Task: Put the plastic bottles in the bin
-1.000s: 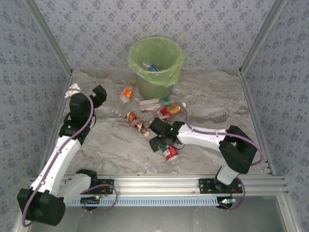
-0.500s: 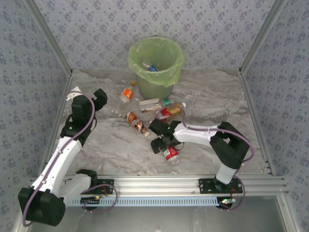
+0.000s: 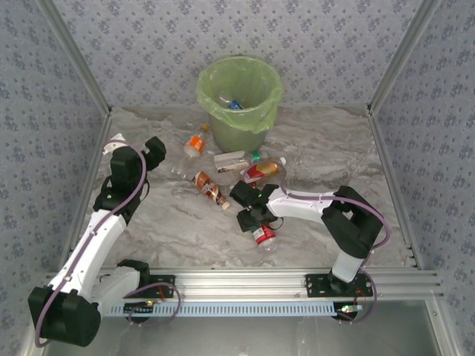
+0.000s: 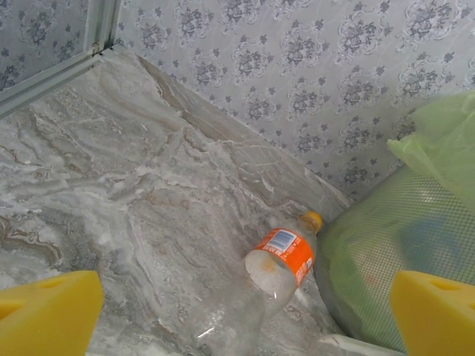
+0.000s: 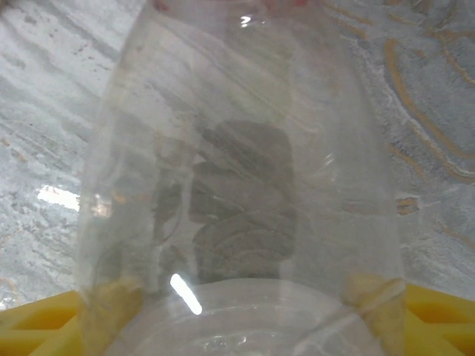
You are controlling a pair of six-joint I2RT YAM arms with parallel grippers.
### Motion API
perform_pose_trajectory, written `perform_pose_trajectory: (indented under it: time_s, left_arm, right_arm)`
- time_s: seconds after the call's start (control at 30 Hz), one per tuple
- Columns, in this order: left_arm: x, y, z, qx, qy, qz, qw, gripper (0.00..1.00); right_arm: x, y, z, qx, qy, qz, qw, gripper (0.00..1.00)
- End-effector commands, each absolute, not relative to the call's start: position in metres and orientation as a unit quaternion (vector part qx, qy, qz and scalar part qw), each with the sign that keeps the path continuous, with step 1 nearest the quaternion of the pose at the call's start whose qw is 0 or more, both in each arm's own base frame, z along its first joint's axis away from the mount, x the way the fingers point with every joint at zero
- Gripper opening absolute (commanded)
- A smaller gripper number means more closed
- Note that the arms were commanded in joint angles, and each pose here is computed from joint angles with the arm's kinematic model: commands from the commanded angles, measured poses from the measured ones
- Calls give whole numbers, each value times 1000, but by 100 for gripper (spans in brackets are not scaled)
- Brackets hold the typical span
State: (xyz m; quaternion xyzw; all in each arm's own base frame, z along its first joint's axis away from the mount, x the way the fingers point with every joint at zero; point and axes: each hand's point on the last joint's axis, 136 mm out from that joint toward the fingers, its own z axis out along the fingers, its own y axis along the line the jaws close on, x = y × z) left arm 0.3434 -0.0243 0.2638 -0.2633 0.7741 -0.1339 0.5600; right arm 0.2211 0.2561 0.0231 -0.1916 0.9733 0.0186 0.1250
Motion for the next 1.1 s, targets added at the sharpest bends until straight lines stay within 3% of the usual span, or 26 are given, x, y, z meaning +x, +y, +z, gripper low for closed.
perform_pose_trajectory:
  time_s: [0.0,0.17,0.33,1.07]
  left_arm:
    - [348,-23,269,-269,765,-145,567,99]
    - [347,-6,266,-323,759,-114,554,99]
    - [351,-13,267,-304,762,-124,558,99]
    - [356,-20,262,-275,775,-122,556,99]
  right_arm:
    - [227,244,27,-171,974,-1,148,69]
    - [231,235,35,-151,972,-1,177,59]
    - [237,228,44,-131,970,4,205,51]
    - [291,216,158,-46,909,116,397,47]
